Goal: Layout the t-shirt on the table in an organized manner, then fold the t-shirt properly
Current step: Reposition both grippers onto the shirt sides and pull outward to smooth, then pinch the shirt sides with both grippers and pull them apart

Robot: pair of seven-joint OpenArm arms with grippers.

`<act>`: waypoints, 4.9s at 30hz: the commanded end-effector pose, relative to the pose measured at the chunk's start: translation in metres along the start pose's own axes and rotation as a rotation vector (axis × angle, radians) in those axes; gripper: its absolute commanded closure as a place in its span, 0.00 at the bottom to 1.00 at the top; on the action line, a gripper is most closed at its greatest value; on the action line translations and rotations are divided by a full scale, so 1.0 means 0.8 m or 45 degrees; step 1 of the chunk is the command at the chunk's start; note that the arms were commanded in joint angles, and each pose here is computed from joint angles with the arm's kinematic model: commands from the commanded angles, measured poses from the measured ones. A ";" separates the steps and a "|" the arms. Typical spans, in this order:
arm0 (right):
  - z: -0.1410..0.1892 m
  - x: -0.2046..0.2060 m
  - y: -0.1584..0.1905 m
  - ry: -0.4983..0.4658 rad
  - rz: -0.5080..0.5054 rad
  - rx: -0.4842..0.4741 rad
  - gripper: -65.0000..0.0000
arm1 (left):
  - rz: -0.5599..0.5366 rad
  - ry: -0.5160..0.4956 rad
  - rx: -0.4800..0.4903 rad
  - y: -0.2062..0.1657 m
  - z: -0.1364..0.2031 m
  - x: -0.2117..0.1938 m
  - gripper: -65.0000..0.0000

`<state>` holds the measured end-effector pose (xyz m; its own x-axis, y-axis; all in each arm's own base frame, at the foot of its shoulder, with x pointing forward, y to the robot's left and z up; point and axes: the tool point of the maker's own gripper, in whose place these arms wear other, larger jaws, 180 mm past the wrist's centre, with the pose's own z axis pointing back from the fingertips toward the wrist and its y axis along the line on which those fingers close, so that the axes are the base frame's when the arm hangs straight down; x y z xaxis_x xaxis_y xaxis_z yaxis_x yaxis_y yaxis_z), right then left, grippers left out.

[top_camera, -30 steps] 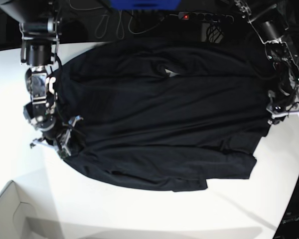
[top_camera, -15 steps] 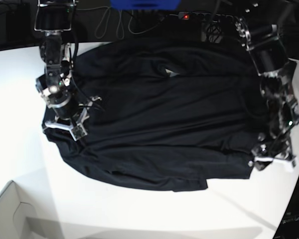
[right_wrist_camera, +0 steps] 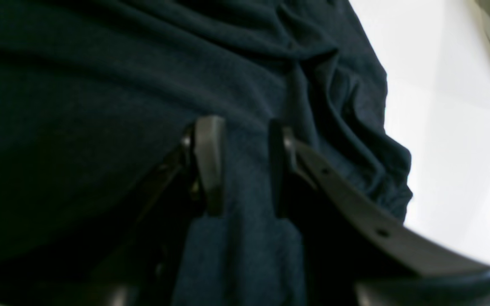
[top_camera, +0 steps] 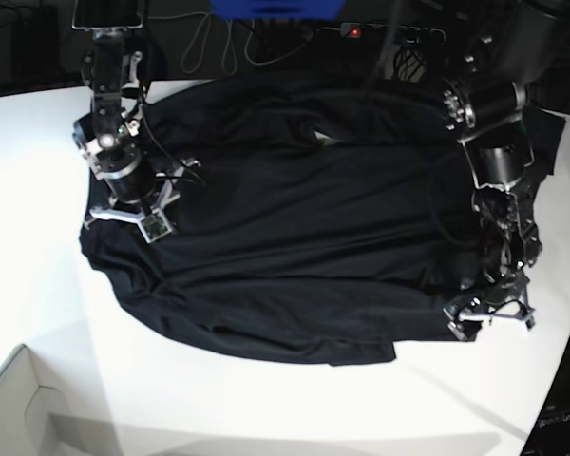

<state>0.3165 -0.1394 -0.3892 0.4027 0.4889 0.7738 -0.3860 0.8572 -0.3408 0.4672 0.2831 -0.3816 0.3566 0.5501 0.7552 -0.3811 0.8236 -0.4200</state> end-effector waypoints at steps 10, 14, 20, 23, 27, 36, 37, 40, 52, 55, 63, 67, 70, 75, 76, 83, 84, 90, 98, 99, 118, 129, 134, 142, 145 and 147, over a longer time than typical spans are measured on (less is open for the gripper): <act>0.007 0.019 0.005 -0.063 -0.027 -0.010 0.72 | -0.045 0.013 0.060 0.046 0.013 -0.015 0.20; 0.006 0.020 0.010 -0.066 -0.042 -0.006 0.72 | -0.080 0.027 0.128 0.089 0.026 -0.018 0.20; 0.005 0.023 0.009 -0.072 -0.044 -0.008 0.72 | -0.130 0.038 0.211 0.140 0.043 -0.015 0.20; 0.004 0.024 0.011 -0.073 -0.050 -0.005 0.72 | -0.147 0.034 0.234 0.154 0.049 -0.009 0.20; 0.004 0.024 0.011 -0.074 -0.050 -0.006 0.72 | -0.179 0.004 0.241 0.160 0.056 0.005 0.20; 0.004 0.025 0.010 -0.077 -0.047 -0.008 0.71 | -0.248 -0.115 0.189 0.137 0.070 0.045 0.20; 0.004 0.025 0.010 -0.077 -0.047 -0.008 0.71 | -0.249 -0.120 0.189 0.136 0.070 0.047 0.20; 0.004 0.026 0.009 -0.079 -0.047 -0.009 0.71 | -0.257 -0.151 0.172 0.127 0.071 0.058 0.20; -0.035 0.069 -0.041 -0.066 -0.021 -0.079 0.72 | -0.236 -0.186 0.071 0.072 0.068 0.049 0.20; -0.058 0.083 -0.060 -0.040 -0.026 -0.087 0.77 | -0.218 -0.168 0.060 0.065 0.066 0.036 0.20; -0.126 0.138 -0.073 -0.040 0.003 0.103 1.00 | -0.183 -0.057 0.111 0.092 0.057 -0.006 0.20; -0.158 0.153 -0.074 -0.007 -0.050 0.170 1.00 | -0.171 -0.030 0.128 0.101 0.057 -0.016 0.20; -0.182 0.146 -0.059 0.036 -0.116 0.263 1.00 | -0.179 -0.024 0.135 0.106 0.061 -0.021 0.20; -0.201 0.126 -0.043 0.001 -0.235 0.353 1.00 | -0.179 -0.019 0.136 0.107 0.061 -0.023 0.20; -0.202 0.125 -0.043 -0.015 -0.250 0.359 1.00 | -0.179 -0.018 0.136 0.106 0.061 -0.023 0.20; -0.204 0.082 -0.124 -0.058 -0.303 -0.006 1.00 | -0.179 -0.023 0.133 0.105 0.060 -0.020 0.20; -0.202 0.075 -0.140 -0.062 -0.301 -0.067 0.99 | -0.179 -0.025 0.133 0.105 0.060 -0.020 0.20; -0.189 0.073 -0.197 -0.128 -0.268 -0.330 0.94 | -0.182 -0.019 0.131 0.104 0.059 -0.023 0.20; -0.188 0.089 -0.202 -0.137 -0.256 -0.397 0.95 | -0.171 -0.033 0.124 0.101 0.060 -0.016 0.20; -0.187 0.085 -0.202 -0.116 -0.256 -0.399 0.95 | -0.176 -0.052 0.116 0.097 0.061 -0.009 0.20; -0.161 0.070 -0.095 0.130 -0.157 0.014 0.95 | -0.213 -0.023 0.014 0.022 0.002 0.023 0.20; -0.174 0.004 -0.126 0.086 -0.256 0.041 0.95 | -0.315 -0.103 0.038 0.028 -0.019 0.010 0.20; -0.166 0.006 -0.193 0.008 -0.230 -0.214 0.94 | -0.310 -0.145 0.009 0.007 -0.024 0.028 0.20; -0.148 0.043 -0.282 -0.072 -0.182 -0.569 0.94 | -0.279 -0.205 -0.012 -0.014 -0.029 0.066 0.20; -0.147 0.052 -0.288 -0.090 -0.181 -0.578 0.95 | -0.272 -0.237 -0.032 -0.027 -0.030 0.082 0.20; -0.147 0.067 -0.295 -0.111 -0.183 -0.590 0.95 | -0.266 -0.256 -0.047 -0.037 -0.030 0.094 0.20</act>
<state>0.5080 -0.2888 -0.3679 0.4271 0.3476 0.8347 0.0414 0.9147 -0.4021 0.5072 0.2979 -0.3605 0.3315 0.3432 0.8788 -0.3035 0.9208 -0.2451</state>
